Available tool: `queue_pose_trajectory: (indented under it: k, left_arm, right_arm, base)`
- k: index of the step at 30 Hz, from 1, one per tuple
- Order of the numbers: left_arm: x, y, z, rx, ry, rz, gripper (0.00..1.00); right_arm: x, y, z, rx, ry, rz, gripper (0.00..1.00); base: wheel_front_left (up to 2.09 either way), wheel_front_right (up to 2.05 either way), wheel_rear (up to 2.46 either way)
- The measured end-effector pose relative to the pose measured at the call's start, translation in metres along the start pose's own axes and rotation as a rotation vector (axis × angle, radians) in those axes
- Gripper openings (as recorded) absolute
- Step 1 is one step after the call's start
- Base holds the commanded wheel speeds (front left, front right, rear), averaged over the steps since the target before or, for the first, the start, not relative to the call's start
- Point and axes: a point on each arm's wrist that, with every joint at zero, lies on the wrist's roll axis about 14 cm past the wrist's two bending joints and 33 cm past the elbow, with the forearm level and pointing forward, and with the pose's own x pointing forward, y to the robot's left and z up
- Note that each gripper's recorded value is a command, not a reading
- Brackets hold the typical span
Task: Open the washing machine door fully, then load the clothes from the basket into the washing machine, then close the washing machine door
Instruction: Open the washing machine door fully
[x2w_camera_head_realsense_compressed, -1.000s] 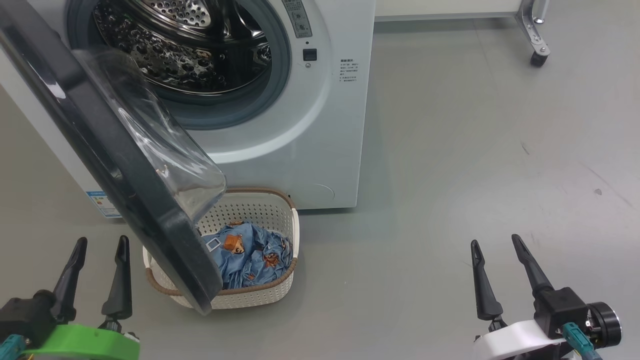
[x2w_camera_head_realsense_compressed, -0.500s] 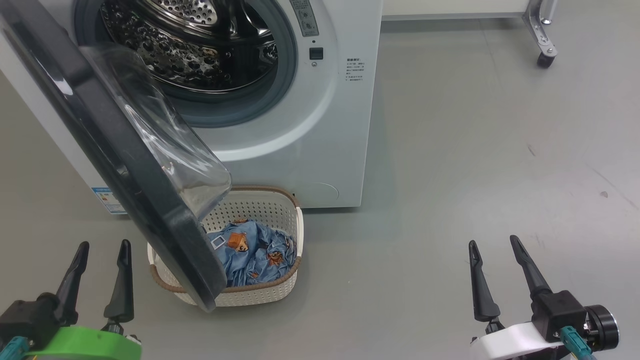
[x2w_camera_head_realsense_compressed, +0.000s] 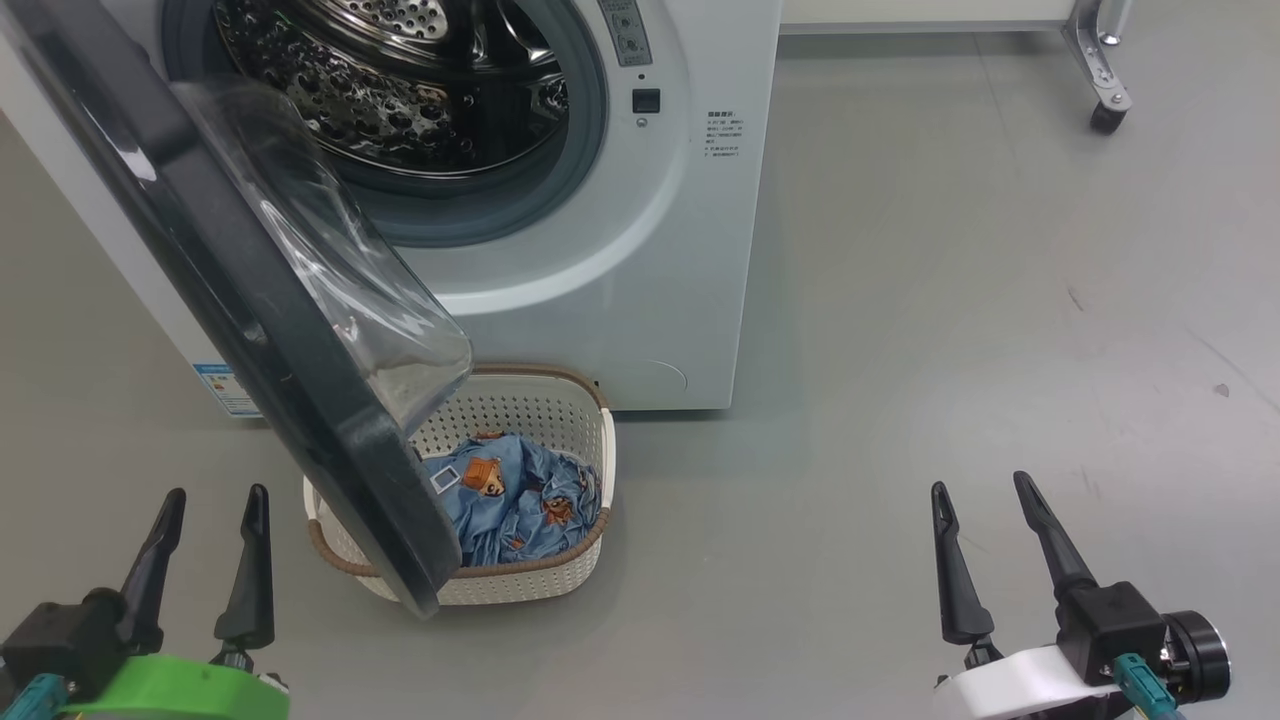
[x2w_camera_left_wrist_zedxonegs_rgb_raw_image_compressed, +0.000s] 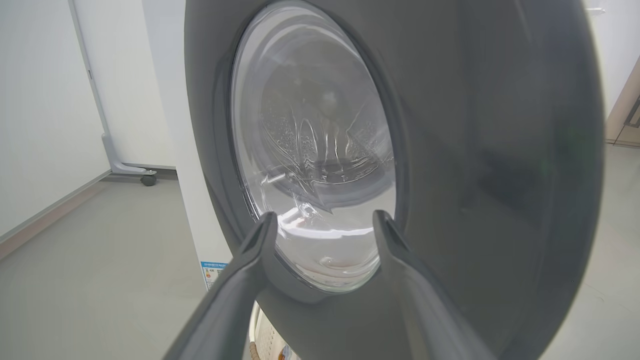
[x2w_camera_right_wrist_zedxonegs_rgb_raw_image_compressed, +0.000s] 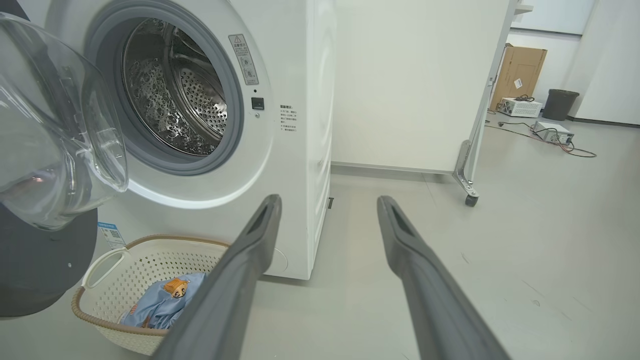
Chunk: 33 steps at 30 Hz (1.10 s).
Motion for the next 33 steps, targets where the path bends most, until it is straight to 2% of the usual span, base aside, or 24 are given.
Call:
queue_pose_trajectory:
  k: [8,9,11,19,24,33]
  left_arm:
    - [-0.002,0.001,-0.002,0.006,0.006,0.003,1.00]
    - [-0.002,0.001,-0.002,0.006,0.005,0.003,0.80]
    - [-0.002,0.001,-0.002,0.006,0.005,0.005,0.00]
    - [0.000,0.004,0.011,-0.028,-0.044,0.030,0.00]
    - [0.016,0.005,0.080,-0.017,-0.259,0.020,0.00]
    - [0.017,-0.036,0.174,0.044,-0.540,-0.127,0.00]
  right_arm:
    - [0.001,0.003,-0.002,0.002,0.004,0.007,1.00]
    - [0.001,0.003,-0.002,0.002,0.005,0.007,1.00]
    - [0.001,0.004,-0.002,0.003,0.006,0.009,1.00]
    - [0.001,0.006,-0.004,0.008,0.010,0.019,1.00]
    - [0.001,0.009,-0.006,0.013,0.017,0.023,1.00]
    - [-0.001,0.012,-0.007,0.016,0.021,0.038,1.00]
  base:
    - [0.00,0.00,0.00]
    - [0.00,0.00,0.00]
    - [0.00,0.00,0.00]
    - [0.00,0.00,0.00]
    - [0.00,0.00,0.00]
    - [0.00,0.00,0.00]
